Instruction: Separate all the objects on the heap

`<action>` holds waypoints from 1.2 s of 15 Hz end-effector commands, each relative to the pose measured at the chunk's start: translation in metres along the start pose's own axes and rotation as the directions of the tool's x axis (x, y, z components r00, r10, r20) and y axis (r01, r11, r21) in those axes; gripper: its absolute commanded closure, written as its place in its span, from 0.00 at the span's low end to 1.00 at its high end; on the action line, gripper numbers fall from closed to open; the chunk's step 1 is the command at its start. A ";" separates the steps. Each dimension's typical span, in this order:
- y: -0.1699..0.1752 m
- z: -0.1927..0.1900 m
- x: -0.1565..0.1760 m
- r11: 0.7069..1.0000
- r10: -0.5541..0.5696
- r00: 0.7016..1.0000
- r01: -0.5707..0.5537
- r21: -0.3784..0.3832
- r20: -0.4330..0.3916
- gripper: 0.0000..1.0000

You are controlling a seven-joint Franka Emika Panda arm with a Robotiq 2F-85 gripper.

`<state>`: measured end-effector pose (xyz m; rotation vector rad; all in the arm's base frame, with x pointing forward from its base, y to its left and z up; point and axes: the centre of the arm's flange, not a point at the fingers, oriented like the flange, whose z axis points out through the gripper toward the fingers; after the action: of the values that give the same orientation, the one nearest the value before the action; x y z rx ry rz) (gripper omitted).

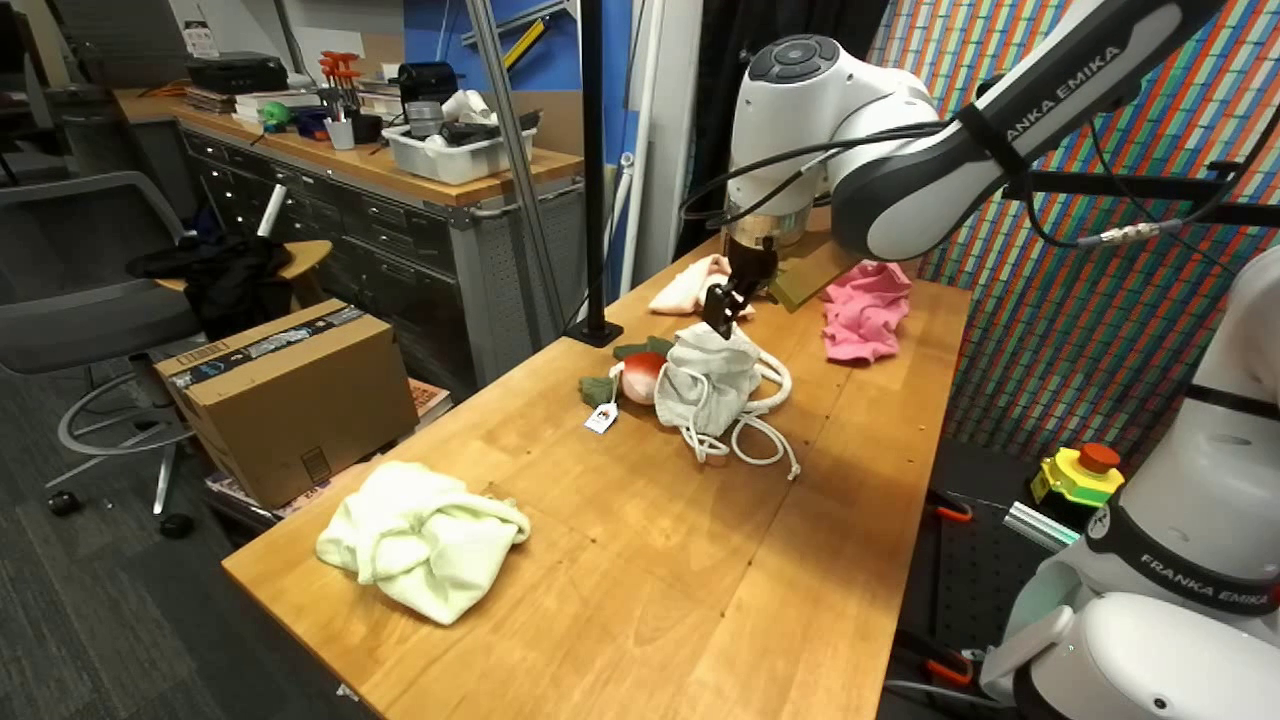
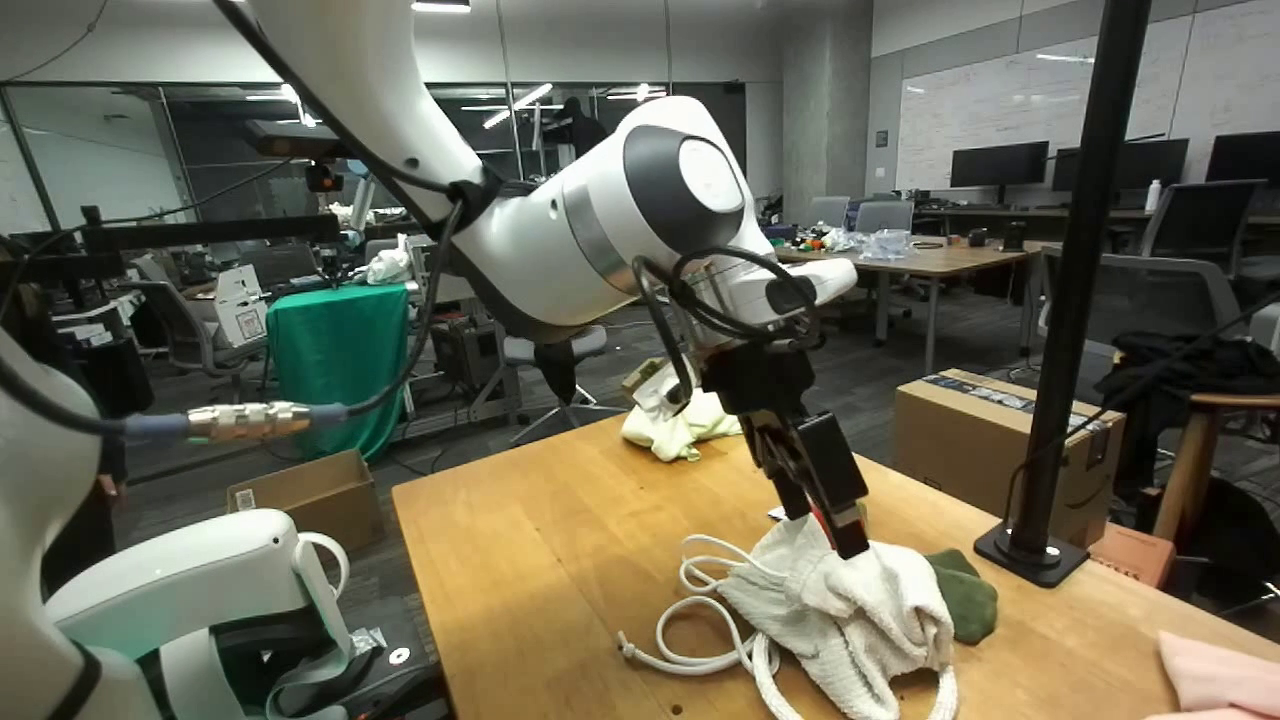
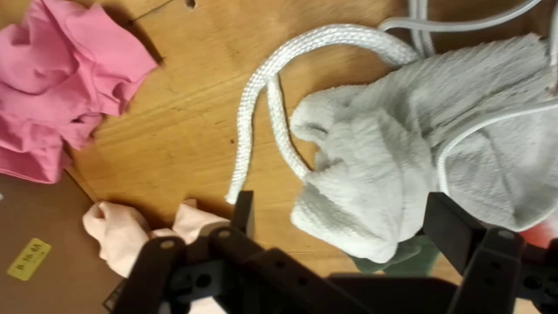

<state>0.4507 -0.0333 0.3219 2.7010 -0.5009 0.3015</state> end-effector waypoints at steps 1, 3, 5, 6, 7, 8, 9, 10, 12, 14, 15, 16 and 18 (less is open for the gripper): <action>-0.014 -0.006 0.004 0.981 -0.161 0.987 0.157 0.113 0.029 0.00; -0.022 0.003 0.007 0.957 -0.249 0.967 0.237 0.165 0.060 0.00; -0.026 0.016 0.009 0.933 -0.321 0.941 0.296 0.207 0.102 0.00; -0.028 0.025 0.009 0.925 -0.344 0.932 0.315 0.215 0.116 0.00; -0.028 0.032 0.011 0.919 -0.359 0.925 0.326 0.221 0.126 0.00; -0.028 0.038 0.013 0.916 -0.368 0.921 0.334 0.221 0.132 0.00; -0.029 0.044 0.015 0.916 -0.367 0.921 0.334 0.221 0.133 0.00; -0.027 0.048 0.018 0.916 -0.368 0.920 0.334 0.222 0.133 0.00; -0.025 0.054 0.023 0.922 -0.350 0.929 0.319 0.219 0.119 0.00; -0.023 0.057 0.030 0.933 -0.314 0.944 0.287 0.215 0.103 0.00; -0.021 0.058 0.033 0.937 -0.300 0.949 0.275 0.213 0.094 0.00; -0.019 0.059 0.036 0.941 -0.287 0.954 0.265 0.210 0.086 0.00; -0.018 0.063 0.040 0.948 -0.268 0.960 0.249 0.199 0.076 0.00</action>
<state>0.4904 -0.0485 0.2734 2.9458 -0.0989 0.0809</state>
